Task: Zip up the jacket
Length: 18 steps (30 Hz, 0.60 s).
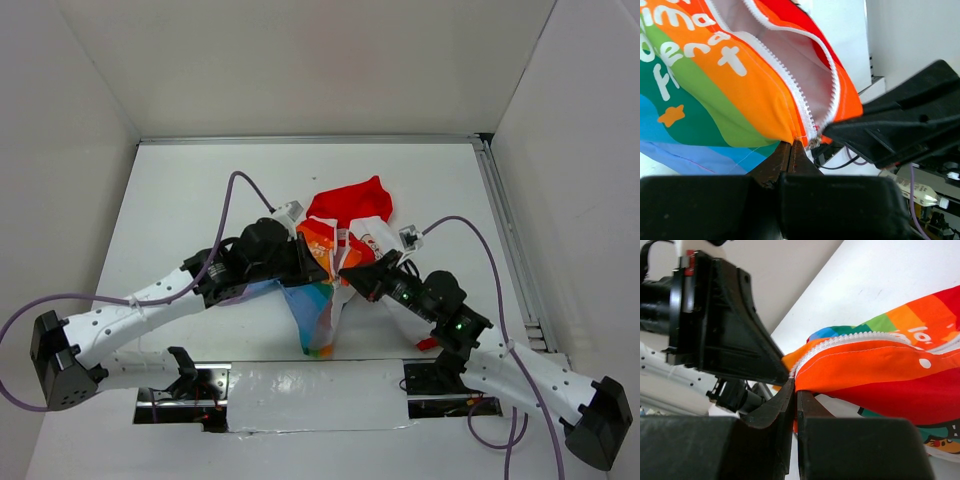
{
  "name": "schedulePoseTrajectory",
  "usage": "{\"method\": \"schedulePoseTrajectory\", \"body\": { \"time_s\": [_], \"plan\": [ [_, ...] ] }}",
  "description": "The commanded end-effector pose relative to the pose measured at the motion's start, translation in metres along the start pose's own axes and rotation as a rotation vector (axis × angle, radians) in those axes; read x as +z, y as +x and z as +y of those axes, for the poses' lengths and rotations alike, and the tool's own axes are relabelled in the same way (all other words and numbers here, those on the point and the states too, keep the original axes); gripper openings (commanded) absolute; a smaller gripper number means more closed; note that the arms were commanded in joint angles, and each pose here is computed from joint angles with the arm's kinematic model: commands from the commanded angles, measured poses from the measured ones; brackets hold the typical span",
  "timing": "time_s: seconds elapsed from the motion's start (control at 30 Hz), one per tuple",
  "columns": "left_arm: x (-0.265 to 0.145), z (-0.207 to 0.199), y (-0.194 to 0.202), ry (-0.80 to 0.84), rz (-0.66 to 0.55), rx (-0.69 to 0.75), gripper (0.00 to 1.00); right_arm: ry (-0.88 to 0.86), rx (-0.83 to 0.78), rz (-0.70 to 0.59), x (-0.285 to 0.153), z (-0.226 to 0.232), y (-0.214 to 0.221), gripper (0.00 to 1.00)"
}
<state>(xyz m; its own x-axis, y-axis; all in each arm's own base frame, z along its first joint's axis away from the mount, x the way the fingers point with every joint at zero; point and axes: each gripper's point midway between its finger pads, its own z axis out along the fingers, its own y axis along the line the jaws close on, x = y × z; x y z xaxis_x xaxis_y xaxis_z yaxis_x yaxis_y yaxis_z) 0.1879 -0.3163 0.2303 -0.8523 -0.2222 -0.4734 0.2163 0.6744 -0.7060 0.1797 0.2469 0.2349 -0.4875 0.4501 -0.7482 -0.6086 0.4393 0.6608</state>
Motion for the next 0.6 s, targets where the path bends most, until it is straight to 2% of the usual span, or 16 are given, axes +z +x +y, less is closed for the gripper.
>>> {"method": "schedulePoseTrajectory", "body": {
  "time_s": [0.0,0.37,0.57],
  "plan": [
    [-0.003,-0.016,-0.014,0.032,-0.036,0.005,0.0,-0.104,-0.042,-0.036,-0.001,0.035,-0.02,0.1],
    [-0.004,-0.02,-0.009,0.065,-0.009,0.09,0.0,-0.044,-0.05,0.001,0.005,0.029,-0.019,0.1],
    [-0.013,-0.026,-0.004,0.13,-0.004,0.134,0.0,0.018,-0.029,-0.036,0.005,0.017,-0.023,0.09]
  ]
}}
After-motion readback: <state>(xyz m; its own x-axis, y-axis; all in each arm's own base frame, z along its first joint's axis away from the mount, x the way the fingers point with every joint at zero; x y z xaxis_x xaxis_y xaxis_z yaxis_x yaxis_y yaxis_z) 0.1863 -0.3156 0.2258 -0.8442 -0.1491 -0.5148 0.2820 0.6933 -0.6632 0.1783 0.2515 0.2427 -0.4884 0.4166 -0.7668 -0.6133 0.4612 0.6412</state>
